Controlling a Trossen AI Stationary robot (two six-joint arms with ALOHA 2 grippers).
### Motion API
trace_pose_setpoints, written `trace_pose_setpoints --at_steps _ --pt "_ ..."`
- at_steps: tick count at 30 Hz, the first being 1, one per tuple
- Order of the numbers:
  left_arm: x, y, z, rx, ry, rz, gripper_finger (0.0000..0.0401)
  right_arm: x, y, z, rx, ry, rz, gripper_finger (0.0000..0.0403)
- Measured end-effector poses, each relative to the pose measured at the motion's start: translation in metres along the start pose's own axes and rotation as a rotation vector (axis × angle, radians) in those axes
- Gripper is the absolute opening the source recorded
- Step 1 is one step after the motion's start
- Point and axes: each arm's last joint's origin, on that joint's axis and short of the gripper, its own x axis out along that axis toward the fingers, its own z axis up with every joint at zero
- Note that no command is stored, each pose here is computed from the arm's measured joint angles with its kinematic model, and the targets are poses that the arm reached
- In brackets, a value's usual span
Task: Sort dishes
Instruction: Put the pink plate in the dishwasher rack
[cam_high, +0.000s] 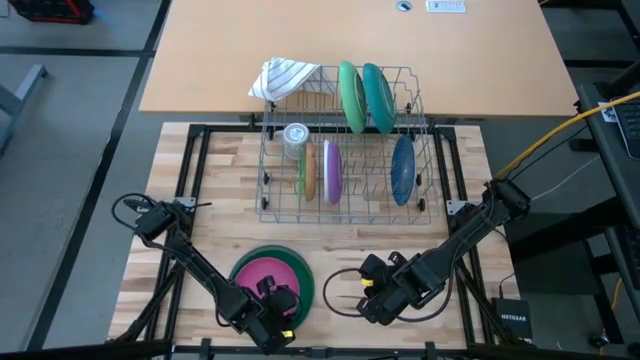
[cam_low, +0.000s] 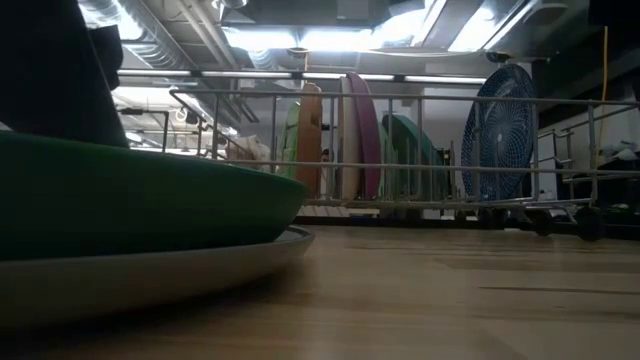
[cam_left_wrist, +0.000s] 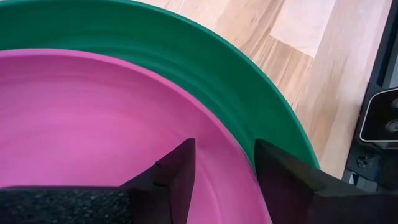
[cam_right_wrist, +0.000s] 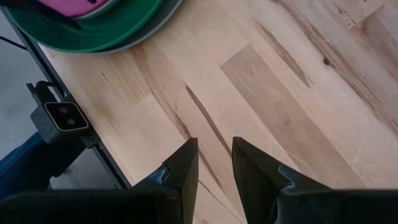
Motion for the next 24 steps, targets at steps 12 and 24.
trace_pose_setpoints --at_steps 12,24 --pt "-0.002 -0.002 -0.001 -0.023 -0.001 -0.02 0.0009 0.0 0.0 0.0 0.0 0.0 0.0 0.0101" --pt "-0.01 -0.007 -0.004 -0.018 -0.008 -0.04 0.0006 0.0 0.003 0.001 -0.032 -0.01 0.034 0.0101"
